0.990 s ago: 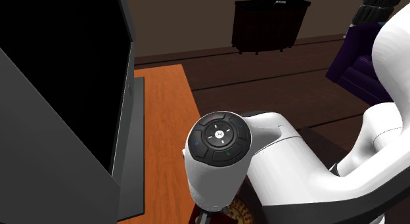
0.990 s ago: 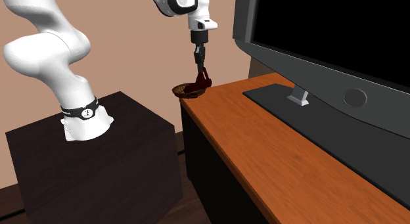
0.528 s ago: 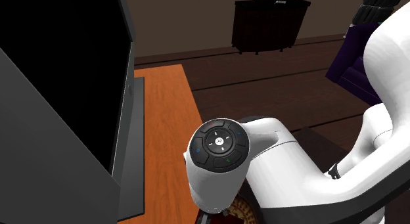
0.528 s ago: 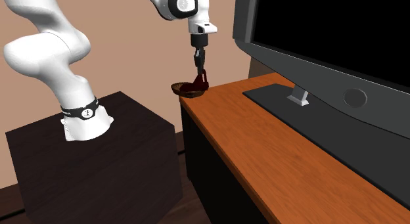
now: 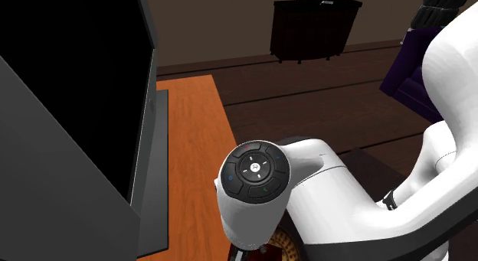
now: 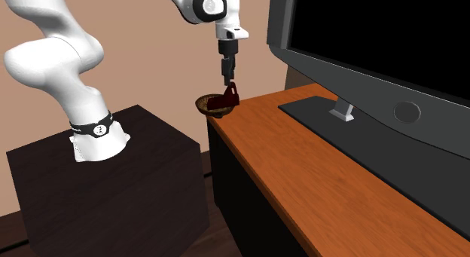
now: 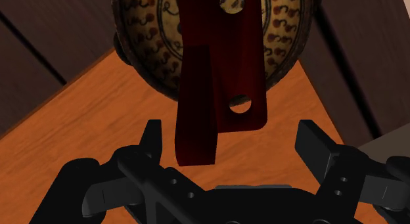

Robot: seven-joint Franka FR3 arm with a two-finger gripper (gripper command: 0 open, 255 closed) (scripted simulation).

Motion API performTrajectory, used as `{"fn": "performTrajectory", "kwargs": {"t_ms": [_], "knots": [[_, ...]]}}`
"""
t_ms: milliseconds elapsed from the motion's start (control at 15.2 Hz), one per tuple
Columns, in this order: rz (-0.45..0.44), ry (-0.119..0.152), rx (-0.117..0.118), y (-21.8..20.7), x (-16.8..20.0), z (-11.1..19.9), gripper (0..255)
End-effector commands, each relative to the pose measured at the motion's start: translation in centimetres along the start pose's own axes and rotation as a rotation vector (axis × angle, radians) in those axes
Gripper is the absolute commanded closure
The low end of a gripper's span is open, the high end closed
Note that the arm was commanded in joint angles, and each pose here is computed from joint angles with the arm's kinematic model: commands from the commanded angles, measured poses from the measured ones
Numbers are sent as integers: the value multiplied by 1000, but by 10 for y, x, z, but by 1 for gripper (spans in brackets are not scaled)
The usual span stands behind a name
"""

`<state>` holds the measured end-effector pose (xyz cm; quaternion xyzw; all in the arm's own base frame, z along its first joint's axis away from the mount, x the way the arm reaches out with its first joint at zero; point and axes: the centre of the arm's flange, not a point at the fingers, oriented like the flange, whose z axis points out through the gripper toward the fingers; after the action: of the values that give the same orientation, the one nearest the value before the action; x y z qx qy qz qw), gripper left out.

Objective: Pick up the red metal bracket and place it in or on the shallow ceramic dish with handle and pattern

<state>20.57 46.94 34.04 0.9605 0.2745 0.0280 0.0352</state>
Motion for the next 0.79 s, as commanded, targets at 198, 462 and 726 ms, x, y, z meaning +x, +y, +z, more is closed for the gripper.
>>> {"fn": "performTrajectory", "kwargs": {"t_ms": [198,462,726], "knots": [[0,0,0,0,0,-50,0],[0,0,0,0,0,-50,0],[0,0,0,0,0,-50,0]]}}
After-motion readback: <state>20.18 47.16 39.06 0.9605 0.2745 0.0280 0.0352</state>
